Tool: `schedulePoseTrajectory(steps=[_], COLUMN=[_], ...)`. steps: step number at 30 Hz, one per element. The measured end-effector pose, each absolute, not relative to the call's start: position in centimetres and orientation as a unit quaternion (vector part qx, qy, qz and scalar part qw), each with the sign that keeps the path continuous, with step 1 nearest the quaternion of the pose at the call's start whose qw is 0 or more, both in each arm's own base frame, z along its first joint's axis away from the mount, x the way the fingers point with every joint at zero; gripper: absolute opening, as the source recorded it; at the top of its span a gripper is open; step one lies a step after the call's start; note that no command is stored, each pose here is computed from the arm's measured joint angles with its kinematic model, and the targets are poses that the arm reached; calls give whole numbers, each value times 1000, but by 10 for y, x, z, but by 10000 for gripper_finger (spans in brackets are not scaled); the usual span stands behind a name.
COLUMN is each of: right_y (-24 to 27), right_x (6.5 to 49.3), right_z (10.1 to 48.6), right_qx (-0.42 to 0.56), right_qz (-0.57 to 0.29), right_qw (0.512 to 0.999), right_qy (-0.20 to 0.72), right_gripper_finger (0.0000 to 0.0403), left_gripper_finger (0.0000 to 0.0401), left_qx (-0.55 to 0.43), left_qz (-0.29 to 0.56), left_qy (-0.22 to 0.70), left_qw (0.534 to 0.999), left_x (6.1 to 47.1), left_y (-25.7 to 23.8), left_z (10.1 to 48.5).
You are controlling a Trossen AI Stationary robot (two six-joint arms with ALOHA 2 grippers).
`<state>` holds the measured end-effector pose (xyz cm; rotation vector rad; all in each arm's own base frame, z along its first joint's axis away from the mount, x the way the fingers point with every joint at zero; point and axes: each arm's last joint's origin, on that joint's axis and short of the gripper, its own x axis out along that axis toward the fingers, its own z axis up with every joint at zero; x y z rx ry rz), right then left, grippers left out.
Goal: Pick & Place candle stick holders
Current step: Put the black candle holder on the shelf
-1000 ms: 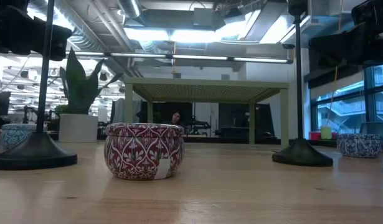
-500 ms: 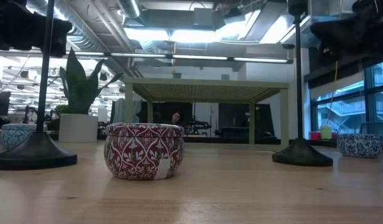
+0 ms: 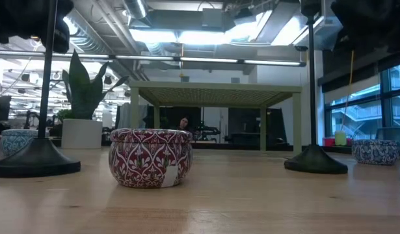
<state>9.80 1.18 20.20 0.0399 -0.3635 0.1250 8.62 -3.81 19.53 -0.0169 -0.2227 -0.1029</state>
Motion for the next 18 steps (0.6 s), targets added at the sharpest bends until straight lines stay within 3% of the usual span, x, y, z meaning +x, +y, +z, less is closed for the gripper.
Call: schedulePoseTrajectory(steps=[8, 12, 18], right_y=[11, 11, 11], right_x=[95, 95, 95], right_z=[208, 209, 209], right_qx=[21, 21, 10], right_qz=[62, 62, 59], right_qw=[974, 973, 973], right_qy=[-216, -222, -222], right_gripper_finger=[142, 149, 146], left_gripper_finger=[106, 120, 115], left_qx=[-5, -11, -46], left_qz=[-98, -142, -275], left_qy=[-112, -70, 32], left_qw=[989, 987, 960], left_x=[77, 73, 63], left_y=[-36, -36, -39], left_z=[238, 264, 308])
